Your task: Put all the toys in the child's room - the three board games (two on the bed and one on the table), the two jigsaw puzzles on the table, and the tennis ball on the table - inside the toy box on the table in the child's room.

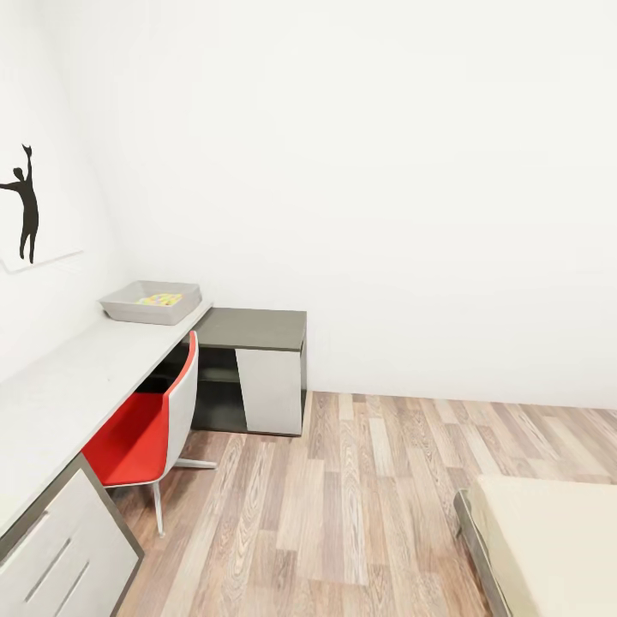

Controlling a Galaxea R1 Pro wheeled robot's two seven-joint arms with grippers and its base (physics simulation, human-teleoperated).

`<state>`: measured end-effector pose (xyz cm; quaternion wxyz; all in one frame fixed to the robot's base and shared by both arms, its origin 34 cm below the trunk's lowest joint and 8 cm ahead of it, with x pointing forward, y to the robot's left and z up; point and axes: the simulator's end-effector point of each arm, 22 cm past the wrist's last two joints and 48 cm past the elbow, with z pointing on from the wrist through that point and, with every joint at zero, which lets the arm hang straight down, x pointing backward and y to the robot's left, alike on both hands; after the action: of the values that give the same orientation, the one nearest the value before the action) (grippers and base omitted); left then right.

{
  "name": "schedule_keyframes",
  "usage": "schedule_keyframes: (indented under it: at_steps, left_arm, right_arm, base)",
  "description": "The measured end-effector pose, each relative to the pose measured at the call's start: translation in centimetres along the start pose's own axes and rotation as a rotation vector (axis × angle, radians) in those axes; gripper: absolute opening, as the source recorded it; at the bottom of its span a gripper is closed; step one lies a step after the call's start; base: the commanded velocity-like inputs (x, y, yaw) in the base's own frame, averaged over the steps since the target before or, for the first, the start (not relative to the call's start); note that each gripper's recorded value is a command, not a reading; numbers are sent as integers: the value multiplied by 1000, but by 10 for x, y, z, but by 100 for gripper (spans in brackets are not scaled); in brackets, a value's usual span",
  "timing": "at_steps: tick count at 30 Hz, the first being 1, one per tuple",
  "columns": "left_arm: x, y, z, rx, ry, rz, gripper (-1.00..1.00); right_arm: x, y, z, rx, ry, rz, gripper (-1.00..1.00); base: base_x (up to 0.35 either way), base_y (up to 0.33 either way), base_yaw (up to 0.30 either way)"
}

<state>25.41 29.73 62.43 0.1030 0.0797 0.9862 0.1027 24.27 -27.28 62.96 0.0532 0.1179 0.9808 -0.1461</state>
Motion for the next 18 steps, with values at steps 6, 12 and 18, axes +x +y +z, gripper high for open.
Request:
schedule_keyframes:
  at_steps: [6,12,18]
  left_arm:
    - [52,10,-5,-9,53,24,100]
    - [58,2,-7,2,56,12,100]
    - [58,-4,-8,13,57,10,100]
  right_arm:
    - [31,-16,3,20,21,-39,100]
    - [36,-21,4,27,26,-34,100]
    - [31,-52,11,67,20,-40,100]
  base:
    - [0,0,0]
    - [0,0,0]
    - [0,0,0]
